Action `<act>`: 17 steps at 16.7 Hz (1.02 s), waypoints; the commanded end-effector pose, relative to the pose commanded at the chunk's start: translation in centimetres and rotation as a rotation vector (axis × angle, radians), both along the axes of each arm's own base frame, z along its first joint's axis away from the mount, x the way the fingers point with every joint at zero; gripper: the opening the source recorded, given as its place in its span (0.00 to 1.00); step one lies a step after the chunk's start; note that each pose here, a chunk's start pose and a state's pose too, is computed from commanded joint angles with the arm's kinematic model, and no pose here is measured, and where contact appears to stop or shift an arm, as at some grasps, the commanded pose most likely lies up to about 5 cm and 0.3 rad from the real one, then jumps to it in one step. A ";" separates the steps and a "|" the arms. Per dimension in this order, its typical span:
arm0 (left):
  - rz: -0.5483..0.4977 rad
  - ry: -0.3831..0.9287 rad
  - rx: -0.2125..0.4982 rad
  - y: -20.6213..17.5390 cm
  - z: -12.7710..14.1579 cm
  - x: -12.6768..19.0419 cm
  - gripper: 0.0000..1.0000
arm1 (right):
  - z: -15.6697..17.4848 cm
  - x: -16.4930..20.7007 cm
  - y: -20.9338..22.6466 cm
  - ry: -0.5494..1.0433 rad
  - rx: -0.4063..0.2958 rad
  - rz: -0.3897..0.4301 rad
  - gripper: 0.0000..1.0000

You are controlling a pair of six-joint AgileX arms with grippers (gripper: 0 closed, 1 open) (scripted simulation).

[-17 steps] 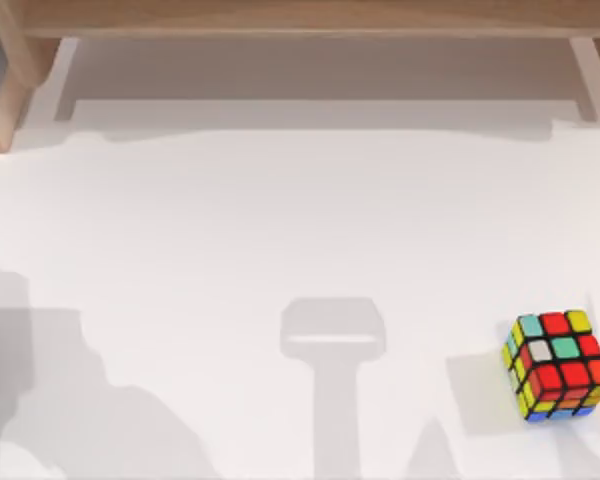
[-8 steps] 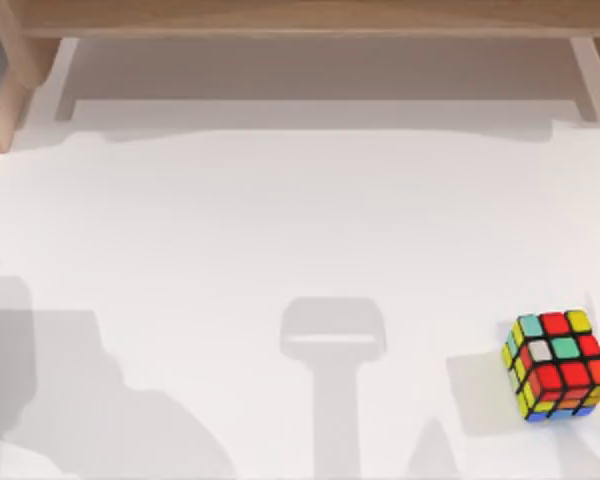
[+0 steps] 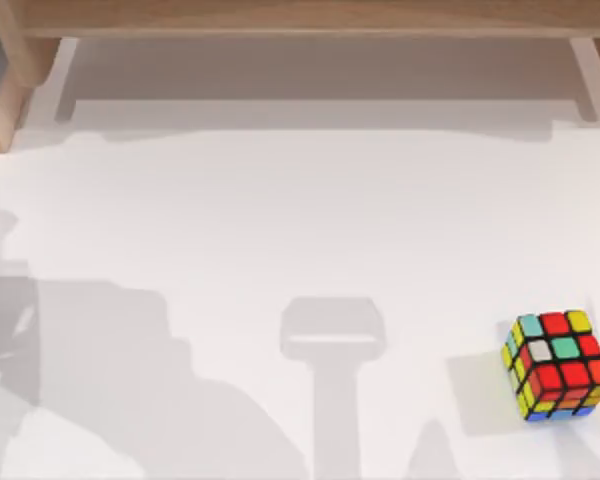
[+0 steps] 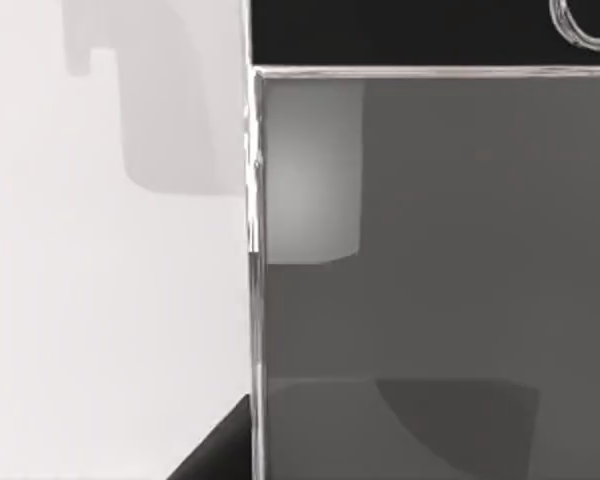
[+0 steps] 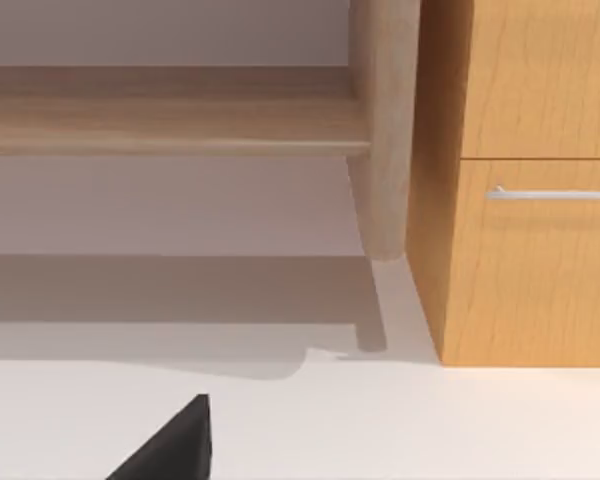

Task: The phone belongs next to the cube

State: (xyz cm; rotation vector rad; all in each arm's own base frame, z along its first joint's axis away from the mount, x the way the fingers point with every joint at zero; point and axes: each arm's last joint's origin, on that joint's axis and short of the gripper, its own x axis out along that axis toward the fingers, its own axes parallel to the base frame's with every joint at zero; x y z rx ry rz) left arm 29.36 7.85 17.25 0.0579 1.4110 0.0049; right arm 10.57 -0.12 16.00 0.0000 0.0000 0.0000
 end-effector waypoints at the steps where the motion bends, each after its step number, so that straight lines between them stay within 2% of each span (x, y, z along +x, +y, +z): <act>1: 0.001 -0.038 0.005 -0.5 1.1 0.9 0.00 | 0.0 0.0 0.0 0.000 0.000 0.000 1.00; 5: -0.003 -0.179 -0.009 -4.3 5.8 4.9 0.00 | 0.0 0.0 0.0 0.000 0.000 0.000 1.00; 9: -0.010 -0.259 -0.076 -10.5 9.4 7.9 0.00 | 0.0 0.0 0.0 0.000 0.000 0.000 1.00; 13: -0.016 -0.247 -0.162 -18.6 10.9 9.0 0.00 | 0.0 0.0 0.0 0.000 0.000 0.000 1.00; 17: -0.017 -0.160 -0.216 -27.0 10.2 7.8 0.00 | 0.0 0.0 0.0 0.000 0.000 0.000 1.00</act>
